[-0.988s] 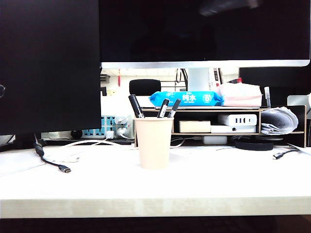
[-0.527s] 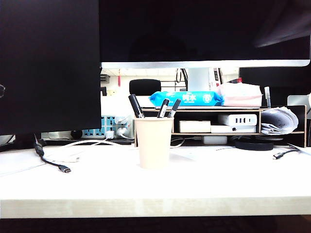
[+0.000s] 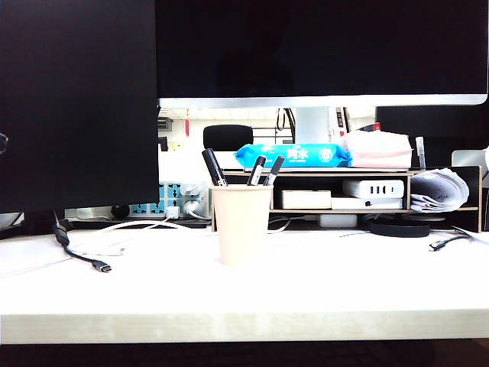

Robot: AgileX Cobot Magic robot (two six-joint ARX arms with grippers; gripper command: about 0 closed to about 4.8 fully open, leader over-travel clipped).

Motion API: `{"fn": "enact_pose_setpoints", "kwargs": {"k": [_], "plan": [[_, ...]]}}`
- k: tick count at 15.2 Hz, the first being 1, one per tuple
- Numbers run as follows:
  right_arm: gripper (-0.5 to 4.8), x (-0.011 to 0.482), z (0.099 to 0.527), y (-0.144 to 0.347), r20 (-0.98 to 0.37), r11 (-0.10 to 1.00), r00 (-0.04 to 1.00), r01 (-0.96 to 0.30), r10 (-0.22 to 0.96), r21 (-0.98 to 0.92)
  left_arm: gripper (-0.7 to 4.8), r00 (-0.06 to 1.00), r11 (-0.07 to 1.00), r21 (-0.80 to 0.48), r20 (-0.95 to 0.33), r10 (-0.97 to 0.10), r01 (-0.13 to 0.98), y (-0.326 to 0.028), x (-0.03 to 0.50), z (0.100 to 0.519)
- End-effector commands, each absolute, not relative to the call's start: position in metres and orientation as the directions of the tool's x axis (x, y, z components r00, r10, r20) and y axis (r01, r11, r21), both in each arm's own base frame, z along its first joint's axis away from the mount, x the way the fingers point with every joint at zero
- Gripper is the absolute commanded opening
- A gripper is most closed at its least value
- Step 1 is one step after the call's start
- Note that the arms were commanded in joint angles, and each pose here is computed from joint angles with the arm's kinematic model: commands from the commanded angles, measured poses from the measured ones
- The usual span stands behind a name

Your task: Pick up the marker and insert it into the paper cup.

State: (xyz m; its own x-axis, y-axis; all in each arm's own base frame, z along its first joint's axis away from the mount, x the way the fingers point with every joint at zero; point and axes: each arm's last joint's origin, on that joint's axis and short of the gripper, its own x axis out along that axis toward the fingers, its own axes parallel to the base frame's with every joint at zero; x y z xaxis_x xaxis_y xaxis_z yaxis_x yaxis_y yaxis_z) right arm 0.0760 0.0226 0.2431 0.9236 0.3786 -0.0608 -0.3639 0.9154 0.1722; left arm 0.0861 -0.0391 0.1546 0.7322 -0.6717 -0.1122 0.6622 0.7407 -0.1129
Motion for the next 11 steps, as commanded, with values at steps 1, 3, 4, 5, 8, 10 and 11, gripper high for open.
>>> {"fn": "enact_pose_setpoints", "kwargs": {"k": [1, 3, 4, 5, 8, 10, 11], "plan": [[-0.05, 0.073, 0.224, 0.02, -0.044, 0.924, 0.943, -0.313, 0.33, 0.219, -0.05, 0.727, 0.737, -0.118, -0.122, -0.676, 0.666, -0.039, 0.086, 0.153], [-0.05, 0.077, 0.217, 0.021, -0.023, 0.925, 0.945, -0.313, 0.325, 0.217, -0.05, 0.727, 0.737, -0.118, -0.122, -0.676, 0.665, -0.039, 0.086, 0.153], [-0.05, 0.079, 0.212, 0.021, -0.011, 0.924, 0.946, -0.315, 0.325, 0.216, -0.05, 0.727, 0.737, -0.118, -0.122, -0.676, 0.665, -0.039, 0.086, 0.153], [-0.05, 0.083, 0.205, 0.022, 0.002, 0.923, 0.946, -0.318, 0.325, 0.214, -0.05, 0.727, 0.738, -0.118, -0.122, -0.675, 0.665, -0.039, 0.086, 0.153], [-0.05, 0.092, 0.18, 0.025, 0.027, 0.921, 0.944, -0.326, 0.328, 0.211, -0.05, 0.728, 0.738, -0.117, -0.121, -0.675, 0.665, -0.039, 0.086, 0.154], [-0.05, 0.094, 0.169, 0.025, 0.012, 0.923, 0.946, -0.32, 0.325, 0.213, -0.05, 0.727, 0.738, -0.118, -0.121, -0.675, 0.665, -0.039, 0.086, 0.153], [-0.05, 0.095, 0.167, 0.024, 0.002, 0.933, 0.955, -0.29, 0.296, 0.214, -0.05, 0.727, 0.738, -0.118, -0.121, -0.675, 0.665, -0.039, 0.086, 0.153]]}}
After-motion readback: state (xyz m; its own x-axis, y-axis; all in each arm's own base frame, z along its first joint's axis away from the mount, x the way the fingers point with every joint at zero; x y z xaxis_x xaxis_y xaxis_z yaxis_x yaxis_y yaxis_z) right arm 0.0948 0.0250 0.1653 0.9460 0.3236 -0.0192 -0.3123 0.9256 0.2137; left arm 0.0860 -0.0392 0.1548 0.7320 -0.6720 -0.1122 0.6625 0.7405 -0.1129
